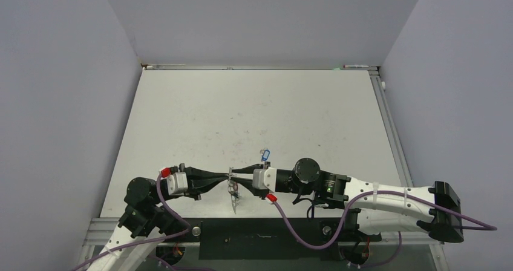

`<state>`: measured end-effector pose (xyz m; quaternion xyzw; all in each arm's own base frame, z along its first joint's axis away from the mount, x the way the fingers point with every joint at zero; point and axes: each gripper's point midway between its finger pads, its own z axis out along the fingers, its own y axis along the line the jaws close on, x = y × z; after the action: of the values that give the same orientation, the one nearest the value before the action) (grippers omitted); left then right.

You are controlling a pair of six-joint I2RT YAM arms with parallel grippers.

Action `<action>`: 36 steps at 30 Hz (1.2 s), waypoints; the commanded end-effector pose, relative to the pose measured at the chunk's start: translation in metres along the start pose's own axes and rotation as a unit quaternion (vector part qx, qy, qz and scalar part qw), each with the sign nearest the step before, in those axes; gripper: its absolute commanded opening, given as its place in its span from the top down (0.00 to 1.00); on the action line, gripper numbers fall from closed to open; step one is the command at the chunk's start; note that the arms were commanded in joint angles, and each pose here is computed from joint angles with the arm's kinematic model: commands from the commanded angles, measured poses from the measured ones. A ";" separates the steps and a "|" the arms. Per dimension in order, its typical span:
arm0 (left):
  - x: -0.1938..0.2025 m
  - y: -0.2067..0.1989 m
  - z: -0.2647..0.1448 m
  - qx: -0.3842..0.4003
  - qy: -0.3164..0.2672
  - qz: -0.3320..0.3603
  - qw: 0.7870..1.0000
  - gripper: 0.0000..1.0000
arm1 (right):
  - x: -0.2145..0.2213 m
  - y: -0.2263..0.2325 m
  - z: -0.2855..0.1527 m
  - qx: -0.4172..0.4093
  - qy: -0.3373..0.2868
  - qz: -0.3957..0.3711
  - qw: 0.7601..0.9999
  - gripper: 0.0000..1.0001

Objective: Put the keys on the keyring

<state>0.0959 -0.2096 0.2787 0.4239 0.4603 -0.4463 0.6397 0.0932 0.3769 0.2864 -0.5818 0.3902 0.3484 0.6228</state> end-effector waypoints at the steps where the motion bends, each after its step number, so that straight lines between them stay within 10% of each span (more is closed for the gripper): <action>1: -0.021 -0.002 0.003 0.011 -0.034 0.022 0.999 1.00 | -0.018 -0.007 0.006 0.003 -0.035 -0.008 0.999 0.79; 24: -0.018 -0.001 0.002 0.006 -0.034 0.018 0.999 1.00 | -0.007 -0.011 0.015 0.006 -0.010 -0.005 1.000 0.95; 29: -0.018 0.002 -0.001 -0.012 -0.040 0.027 0.999 0.58 | -0.005 -0.021 0.006 0.031 0.011 -0.028 0.999 0.95; 36: -0.024 0.010 -0.009 -0.050 -0.061 0.048 0.996 0.40 | -0.003 -0.049 -0.020 0.114 0.055 -0.052 0.991 0.95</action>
<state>0.0962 -0.1992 0.2905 0.4025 0.4349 -0.4272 0.6828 0.1131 0.3723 0.2538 -0.6073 0.4328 0.2798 0.6046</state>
